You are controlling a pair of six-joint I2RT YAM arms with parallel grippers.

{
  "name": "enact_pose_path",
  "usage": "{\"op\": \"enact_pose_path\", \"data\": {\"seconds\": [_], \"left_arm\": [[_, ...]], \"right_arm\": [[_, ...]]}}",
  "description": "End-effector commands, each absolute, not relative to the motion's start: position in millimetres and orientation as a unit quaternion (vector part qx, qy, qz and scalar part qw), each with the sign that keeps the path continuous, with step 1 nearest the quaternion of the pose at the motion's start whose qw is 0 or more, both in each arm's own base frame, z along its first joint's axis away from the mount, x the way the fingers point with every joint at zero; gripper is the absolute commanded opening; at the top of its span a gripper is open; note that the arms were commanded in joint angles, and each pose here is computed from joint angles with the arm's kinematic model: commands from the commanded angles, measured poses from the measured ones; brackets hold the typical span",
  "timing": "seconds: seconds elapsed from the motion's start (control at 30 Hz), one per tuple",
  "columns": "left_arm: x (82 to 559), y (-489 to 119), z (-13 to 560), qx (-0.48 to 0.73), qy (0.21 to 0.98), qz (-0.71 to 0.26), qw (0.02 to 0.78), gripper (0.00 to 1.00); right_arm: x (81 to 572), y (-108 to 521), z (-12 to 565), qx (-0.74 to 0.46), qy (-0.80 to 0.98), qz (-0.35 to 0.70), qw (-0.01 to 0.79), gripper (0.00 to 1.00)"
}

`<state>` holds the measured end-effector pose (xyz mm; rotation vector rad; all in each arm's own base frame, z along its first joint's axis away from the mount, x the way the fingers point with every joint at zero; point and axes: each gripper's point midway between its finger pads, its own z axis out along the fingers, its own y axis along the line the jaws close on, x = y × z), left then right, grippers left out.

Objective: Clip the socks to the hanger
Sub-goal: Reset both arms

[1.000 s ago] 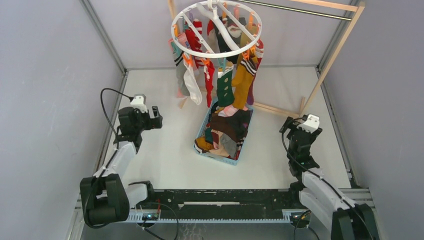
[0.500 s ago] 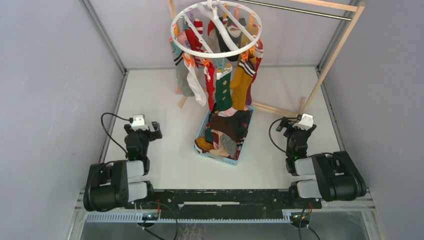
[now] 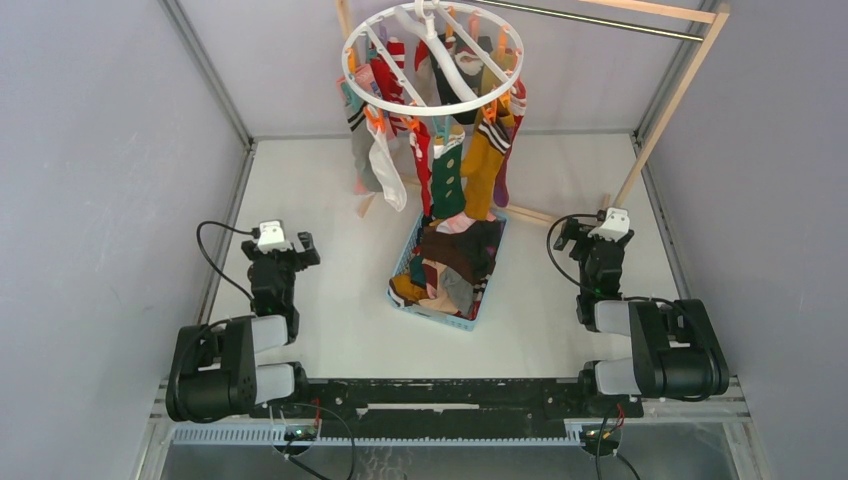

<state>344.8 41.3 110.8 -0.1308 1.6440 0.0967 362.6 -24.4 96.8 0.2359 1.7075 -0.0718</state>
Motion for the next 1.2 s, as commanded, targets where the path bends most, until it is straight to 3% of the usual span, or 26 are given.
{"op": "enact_pose_path", "data": {"seconds": [0.0,1.17], "left_arm": [[353.4,44.4,136.4,-0.064,0.703,0.048,0.707,1.0],[354.5,44.4,135.5,-0.069,0.706,0.063,0.702,1.0]], "right_arm": [[365.6,-19.7,104.2,0.103,0.746,-0.017,0.658,1.0],[365.6,-19.7,103.7,0.103,0.746,-0.017,0.657,1.0]]}}
